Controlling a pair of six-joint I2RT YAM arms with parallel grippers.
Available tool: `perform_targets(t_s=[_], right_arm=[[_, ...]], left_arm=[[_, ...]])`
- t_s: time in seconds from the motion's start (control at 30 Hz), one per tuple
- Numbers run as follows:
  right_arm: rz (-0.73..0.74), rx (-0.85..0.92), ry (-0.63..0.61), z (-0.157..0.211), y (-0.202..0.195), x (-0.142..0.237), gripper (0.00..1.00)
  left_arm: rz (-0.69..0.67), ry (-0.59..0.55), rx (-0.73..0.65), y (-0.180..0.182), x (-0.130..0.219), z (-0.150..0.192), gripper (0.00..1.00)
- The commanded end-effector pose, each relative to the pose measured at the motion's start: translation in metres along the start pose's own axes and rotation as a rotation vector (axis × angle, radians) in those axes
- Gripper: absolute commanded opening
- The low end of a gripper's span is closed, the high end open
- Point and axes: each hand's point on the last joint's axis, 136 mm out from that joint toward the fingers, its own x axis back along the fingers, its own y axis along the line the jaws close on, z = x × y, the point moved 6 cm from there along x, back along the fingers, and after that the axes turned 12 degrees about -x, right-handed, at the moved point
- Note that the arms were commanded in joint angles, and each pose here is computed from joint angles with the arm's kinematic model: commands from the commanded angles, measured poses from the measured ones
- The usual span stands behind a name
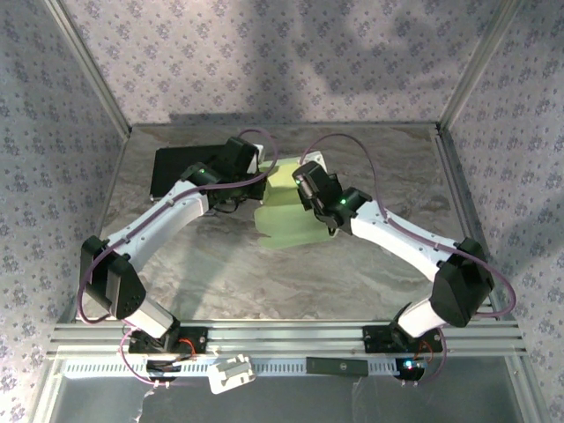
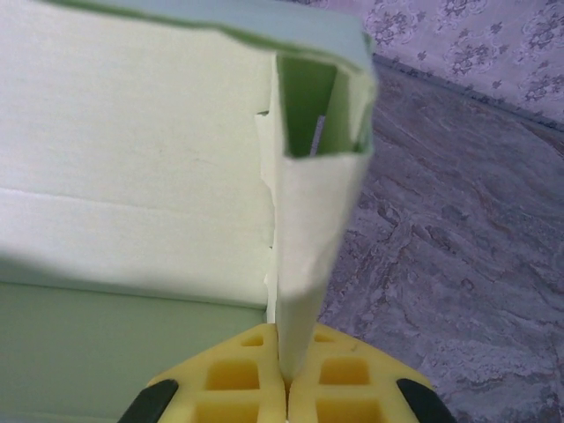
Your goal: Fold the paper box
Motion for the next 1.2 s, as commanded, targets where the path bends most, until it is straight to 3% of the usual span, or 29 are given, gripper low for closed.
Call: perform_targets(t_s=[0.0,0.1,0.23,0.57,0.63,0.87,1.0,1.17], right_arm=[[0.016,0.006,-0.011,-0.014,-0.005,0.000,0.01],[-0.008,-0.015,0.000,-0.016,-0.007,-0.005,0.14],[-0.007,-0.027,0.009,-0.018,-0.011,-0.011,0.17],[0.070,-0.016,0.005,-0.021,-0.015,-0.018,0.10],[0.097,-0.017,-0.002,-0.021,-0.016,-0.017,0.00],[0.205,0.021,-0.039,-0.022,-0.013,-0.008,0.00],[0.082,0.013,-0.026,-0.020,-0.001,-0.004,0.00],[-0.071,-0.043,-0.007,-0.028,-0.001,0.007,0.24]], left_arm=[[0.042,-0.033,-0.014,-0.009,0.012,-0.011,0.00],[0.042,-0.033,-0.014,-0.009,0.012,-0.011,0.00],[0.043,-0.032,-0.018,-0.009,0.013,-0.011,0.00],[0.044,-0.033,-0.020,-0.009,0.013,-0.012,0.00],[0.042,-0.030,-0.020,-0.009,0.013,-0.012,0.00],[0.039,-0.030,-0.020,-0.009,0.012,-0.012,0.00],[0.039,-0.029,-0.015,-0.009,0.012,-0.012,0.00],[0.033,-0.026,-0.015,-0.008,0.012,-0.011,0.00]])
